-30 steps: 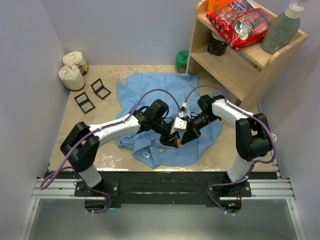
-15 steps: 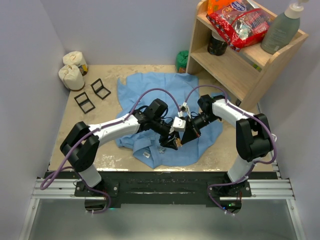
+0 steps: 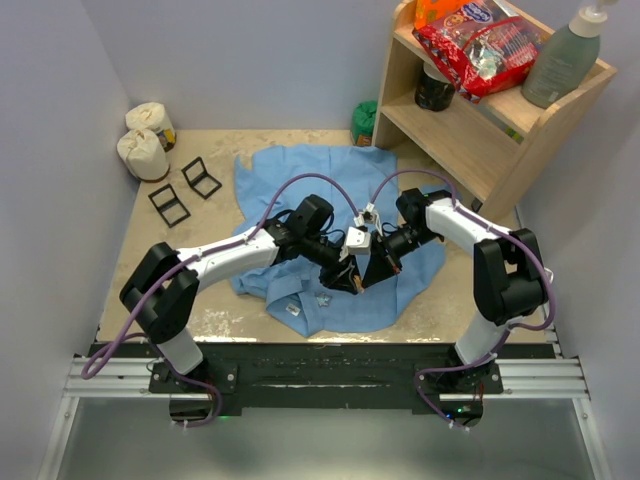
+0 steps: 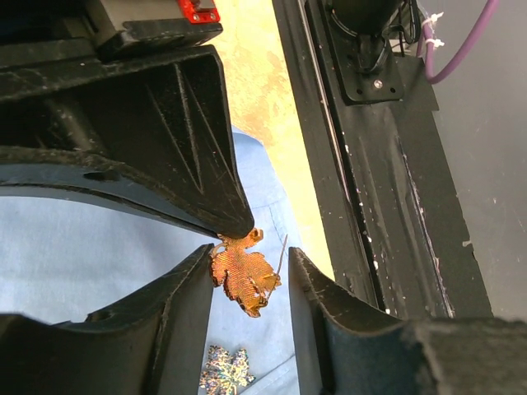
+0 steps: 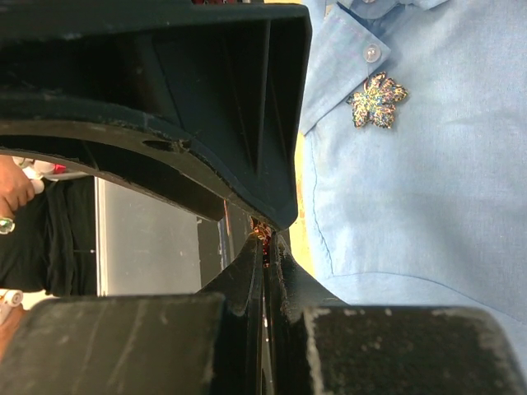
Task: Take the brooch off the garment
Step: Close the brooch.
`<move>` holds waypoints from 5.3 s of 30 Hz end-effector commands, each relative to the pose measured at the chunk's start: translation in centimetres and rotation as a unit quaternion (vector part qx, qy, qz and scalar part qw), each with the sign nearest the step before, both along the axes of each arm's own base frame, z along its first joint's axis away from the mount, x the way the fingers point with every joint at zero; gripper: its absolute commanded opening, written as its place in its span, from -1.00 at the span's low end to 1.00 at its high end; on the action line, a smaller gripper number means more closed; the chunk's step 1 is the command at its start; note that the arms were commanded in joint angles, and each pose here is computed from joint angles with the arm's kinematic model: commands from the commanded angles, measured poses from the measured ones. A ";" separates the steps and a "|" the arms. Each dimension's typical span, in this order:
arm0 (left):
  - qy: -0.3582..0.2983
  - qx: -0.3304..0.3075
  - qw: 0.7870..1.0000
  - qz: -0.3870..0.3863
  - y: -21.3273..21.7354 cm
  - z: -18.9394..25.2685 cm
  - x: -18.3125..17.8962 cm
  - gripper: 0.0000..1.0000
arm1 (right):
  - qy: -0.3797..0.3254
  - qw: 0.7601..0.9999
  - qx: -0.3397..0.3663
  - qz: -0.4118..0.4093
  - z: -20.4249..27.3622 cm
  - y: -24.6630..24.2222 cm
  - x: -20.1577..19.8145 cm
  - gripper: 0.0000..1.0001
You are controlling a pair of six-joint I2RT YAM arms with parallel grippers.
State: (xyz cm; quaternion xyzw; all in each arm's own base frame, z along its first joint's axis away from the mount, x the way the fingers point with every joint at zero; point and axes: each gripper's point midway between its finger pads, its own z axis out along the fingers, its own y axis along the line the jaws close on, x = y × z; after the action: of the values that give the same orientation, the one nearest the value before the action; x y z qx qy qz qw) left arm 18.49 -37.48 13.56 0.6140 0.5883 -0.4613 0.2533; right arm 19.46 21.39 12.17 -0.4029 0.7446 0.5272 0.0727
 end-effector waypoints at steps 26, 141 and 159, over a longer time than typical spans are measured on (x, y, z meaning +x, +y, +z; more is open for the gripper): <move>0.004 -0.023 1.000 -0.015 -0.1 1.1 -1.0 -0.34 | -0.053 0.998 0.003 -0.013 0.1 -0.3 1.7 -1.00; -0.014 0.031 0.998 -0.047 1.8 0.7 -1.3 -1.00 | -0.078 0.996 -0.002 -0.032 0.4 -0.4 2.5 -1.00; -0.006 0.027 0.999 -0.047 1.2 0.9 -1.1 -0.16 | -0.076 0.997 0.002 -0.028 0.4 -0.4 2.4 -1.00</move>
State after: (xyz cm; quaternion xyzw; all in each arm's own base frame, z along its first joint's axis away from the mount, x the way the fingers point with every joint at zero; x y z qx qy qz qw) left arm 19.87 -36.70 13.95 0.6582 0.5699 -0.4143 0.2654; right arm 20.39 21.75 12.76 -0.4046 0.7440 0.5194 0.1144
